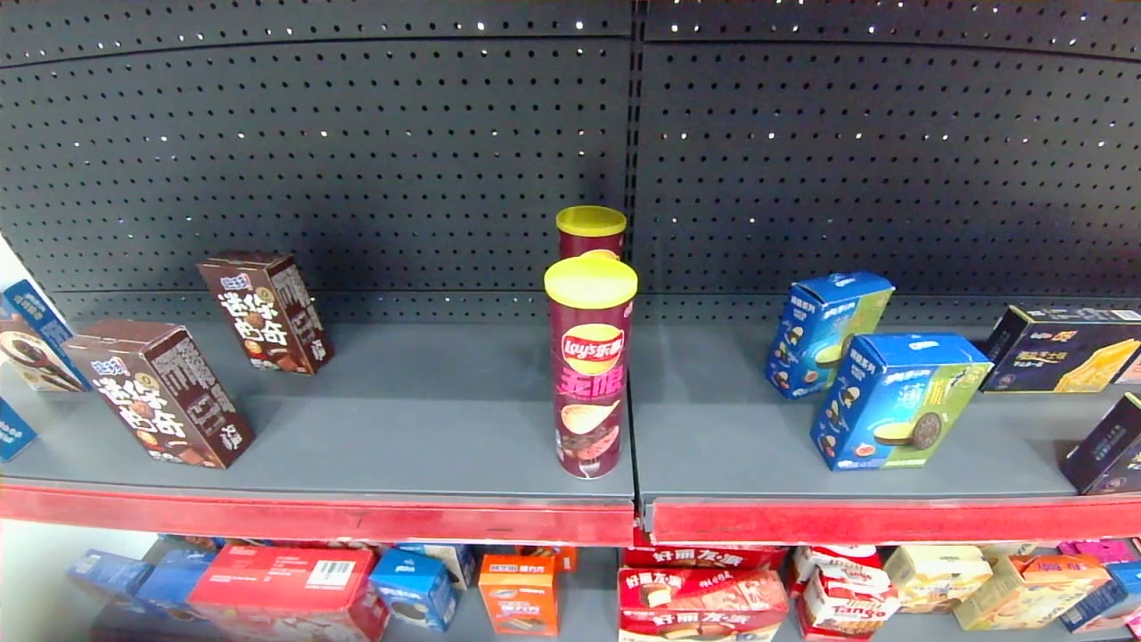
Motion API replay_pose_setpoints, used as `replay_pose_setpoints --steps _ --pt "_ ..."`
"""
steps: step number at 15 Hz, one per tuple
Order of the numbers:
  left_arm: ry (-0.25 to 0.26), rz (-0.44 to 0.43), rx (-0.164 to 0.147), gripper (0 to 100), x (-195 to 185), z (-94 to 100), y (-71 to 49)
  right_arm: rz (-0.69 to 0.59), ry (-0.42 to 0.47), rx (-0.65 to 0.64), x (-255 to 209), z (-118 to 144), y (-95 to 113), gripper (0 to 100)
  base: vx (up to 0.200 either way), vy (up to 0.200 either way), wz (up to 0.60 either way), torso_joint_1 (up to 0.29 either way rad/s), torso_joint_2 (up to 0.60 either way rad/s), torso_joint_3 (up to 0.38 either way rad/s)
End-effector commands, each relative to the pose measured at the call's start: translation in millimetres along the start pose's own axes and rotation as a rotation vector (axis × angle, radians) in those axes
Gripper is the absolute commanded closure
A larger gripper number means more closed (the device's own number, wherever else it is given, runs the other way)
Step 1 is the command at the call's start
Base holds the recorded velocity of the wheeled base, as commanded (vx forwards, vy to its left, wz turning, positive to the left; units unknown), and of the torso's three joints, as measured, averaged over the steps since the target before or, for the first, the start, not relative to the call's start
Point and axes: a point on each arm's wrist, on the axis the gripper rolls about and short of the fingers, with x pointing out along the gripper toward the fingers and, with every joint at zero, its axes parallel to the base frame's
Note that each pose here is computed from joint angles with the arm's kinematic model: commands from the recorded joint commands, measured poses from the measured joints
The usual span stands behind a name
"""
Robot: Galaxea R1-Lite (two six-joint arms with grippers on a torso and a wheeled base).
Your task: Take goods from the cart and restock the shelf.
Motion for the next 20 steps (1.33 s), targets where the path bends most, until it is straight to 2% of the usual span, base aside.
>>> replay_pose_setpoints --steps 1,3,5,6,8,12,20 --pt "0.001 0.002 0.0 0 0 0.0 0.0 -0.003 -0.035 -0.009 -7 -35 4 0 0.0 0.0 0.0 0.0 0.0 0.0" --pt "0.001 0.002 0.0 0 0 0.0 0.0 0.011 -0.052 -0.023 -8 -55 5 0 0.0 0.0 0.0 0.0 0.0 0.0" --pt "0.001 0.002 0.001 0 0 0.0 0.0 0.027 -0.101 -0.036 -4 -58 5 0 0.0 0.0 0.0 0.0 0.0 0.0" --pt "0.001 0.003 0.0 0 0 0.0 0.0 0.078 -0.109 -0.049 -3 -67 3 0 0.0 0.0 0.0 0.0 0.0 0.0" --pt "0.001 0.002 0.0 0 0 0.0 0.0 0.039 -0.14 -0.101 -4 -77 2 0 0.0 0.0 0.0 0.0 0.0 0.0" --pt "0.001 0.002 0.0 0 0 0.0 0.0 0.036 -0.167 -0.098 -2 -78 2 0 0.0 0.0 0.0 0.0 0.0 0.0" --pt "0.001 0.002 0.0 0 0 0.0 0.0 0.042 -0.166 -0.106 -2 -78 2 0 0.0 0.0 0.0 0.0 0.0 0.0"
